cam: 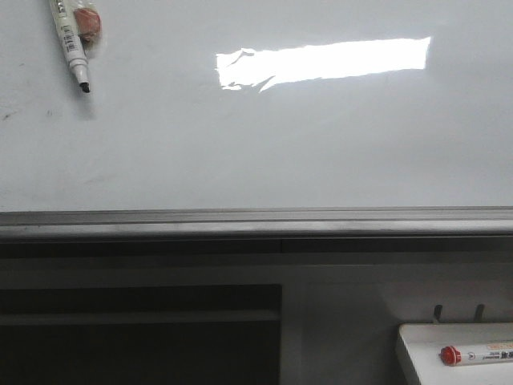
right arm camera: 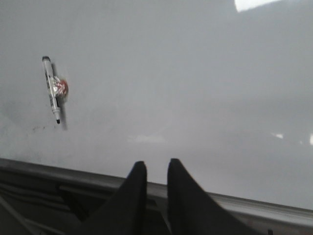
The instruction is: Write number 2 on whiteboard
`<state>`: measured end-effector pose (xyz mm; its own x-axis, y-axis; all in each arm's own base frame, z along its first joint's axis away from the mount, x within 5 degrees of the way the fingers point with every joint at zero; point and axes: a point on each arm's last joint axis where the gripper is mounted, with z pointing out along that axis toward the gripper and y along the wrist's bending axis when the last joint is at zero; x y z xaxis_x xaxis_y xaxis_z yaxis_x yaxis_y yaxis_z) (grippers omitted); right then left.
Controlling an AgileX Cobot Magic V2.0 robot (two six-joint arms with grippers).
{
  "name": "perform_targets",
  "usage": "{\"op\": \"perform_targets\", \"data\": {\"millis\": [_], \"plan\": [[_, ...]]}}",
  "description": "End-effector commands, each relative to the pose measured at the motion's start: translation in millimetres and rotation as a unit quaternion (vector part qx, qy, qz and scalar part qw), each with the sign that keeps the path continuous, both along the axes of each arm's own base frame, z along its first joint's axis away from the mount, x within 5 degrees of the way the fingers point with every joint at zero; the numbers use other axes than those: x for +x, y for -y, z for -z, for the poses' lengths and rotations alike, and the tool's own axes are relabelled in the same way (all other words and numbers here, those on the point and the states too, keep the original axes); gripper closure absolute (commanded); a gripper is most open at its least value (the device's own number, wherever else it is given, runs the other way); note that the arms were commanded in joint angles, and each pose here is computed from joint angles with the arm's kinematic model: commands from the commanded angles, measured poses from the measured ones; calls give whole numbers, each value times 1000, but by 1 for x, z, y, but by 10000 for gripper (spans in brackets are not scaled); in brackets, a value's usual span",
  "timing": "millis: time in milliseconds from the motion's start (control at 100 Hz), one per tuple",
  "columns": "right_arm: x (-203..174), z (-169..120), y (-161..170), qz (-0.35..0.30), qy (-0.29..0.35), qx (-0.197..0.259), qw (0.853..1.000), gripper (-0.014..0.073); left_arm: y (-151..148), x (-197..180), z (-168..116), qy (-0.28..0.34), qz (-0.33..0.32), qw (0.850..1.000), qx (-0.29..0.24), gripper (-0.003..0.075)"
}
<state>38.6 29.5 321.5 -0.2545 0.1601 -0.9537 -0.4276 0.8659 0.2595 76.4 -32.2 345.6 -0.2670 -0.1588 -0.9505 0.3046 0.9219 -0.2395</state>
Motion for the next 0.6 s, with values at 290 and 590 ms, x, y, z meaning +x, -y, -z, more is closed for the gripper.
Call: {"op": "perform_targets", "data": {"millis": [290, 590], "plan": [[30, -30, -11, -9, -51, -25, 998, 189, 34, 69, -4, -93, 100, 991, -5, 377], [31, -32, -11, -5, -40, -20, 999, 199, 53, 108, 10, -107, 74, 990, -59, 377]]}}
